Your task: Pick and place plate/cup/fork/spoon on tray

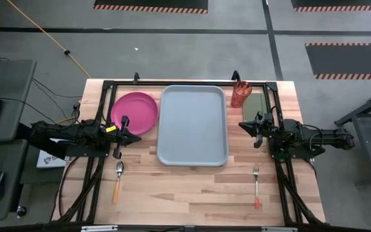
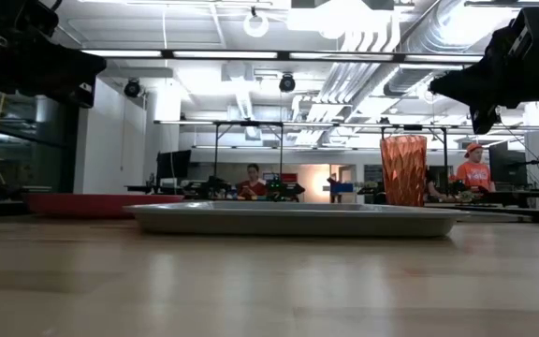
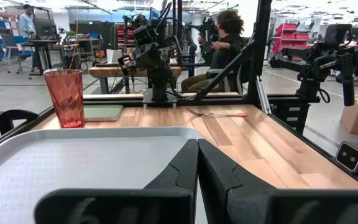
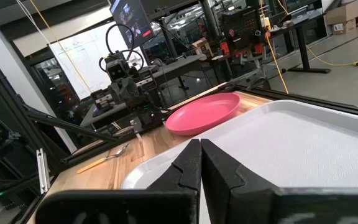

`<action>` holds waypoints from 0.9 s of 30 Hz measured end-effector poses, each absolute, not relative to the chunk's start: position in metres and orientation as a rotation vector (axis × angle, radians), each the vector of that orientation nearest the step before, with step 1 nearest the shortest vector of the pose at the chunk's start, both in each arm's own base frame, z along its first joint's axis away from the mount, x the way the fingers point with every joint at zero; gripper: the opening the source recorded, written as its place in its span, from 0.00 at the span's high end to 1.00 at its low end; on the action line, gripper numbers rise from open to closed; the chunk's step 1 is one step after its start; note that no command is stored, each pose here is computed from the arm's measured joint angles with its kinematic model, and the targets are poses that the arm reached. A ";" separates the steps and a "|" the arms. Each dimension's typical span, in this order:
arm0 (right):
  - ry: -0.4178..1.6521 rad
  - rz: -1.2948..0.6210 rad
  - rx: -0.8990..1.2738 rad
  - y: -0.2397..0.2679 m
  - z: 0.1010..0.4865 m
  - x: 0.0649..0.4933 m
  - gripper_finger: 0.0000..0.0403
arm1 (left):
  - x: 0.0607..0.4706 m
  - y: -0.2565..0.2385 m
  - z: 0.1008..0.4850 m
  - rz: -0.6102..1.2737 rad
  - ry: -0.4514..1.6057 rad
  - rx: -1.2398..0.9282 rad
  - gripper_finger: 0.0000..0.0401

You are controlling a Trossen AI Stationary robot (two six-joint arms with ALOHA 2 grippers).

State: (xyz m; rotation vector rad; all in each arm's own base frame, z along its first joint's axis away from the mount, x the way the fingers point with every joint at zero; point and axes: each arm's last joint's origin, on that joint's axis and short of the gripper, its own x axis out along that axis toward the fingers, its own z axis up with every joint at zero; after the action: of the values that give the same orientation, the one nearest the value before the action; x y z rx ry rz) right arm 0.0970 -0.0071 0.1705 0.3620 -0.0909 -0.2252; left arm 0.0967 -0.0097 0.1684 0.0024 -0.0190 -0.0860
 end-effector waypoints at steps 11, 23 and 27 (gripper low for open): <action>-0.090 -0.225 0.360 -0.007 0.170 0.097 1.00 | 0.097 -0.010 0.168 -0.086 -0.019 0.002 1.00; -0.615 -0.576 0.471 -0.018 0.212 0.079 1.00 | 0.097 -0.010 0.169 -0.086 -0.020 0.002 1.00; -0.714 -0.748 0.426 -0.022 0.221 0.069 1.00 | 0.097 -0.010 0.168 -0.086 -0.020 0.002 1.00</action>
State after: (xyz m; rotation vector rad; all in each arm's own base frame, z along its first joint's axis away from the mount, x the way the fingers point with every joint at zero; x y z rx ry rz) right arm 0.0686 -0.0217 0.2212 0.4263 -0.7135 -0.7482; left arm 0.0967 -0.0097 0.1685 0.0024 -0.0197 -0.0860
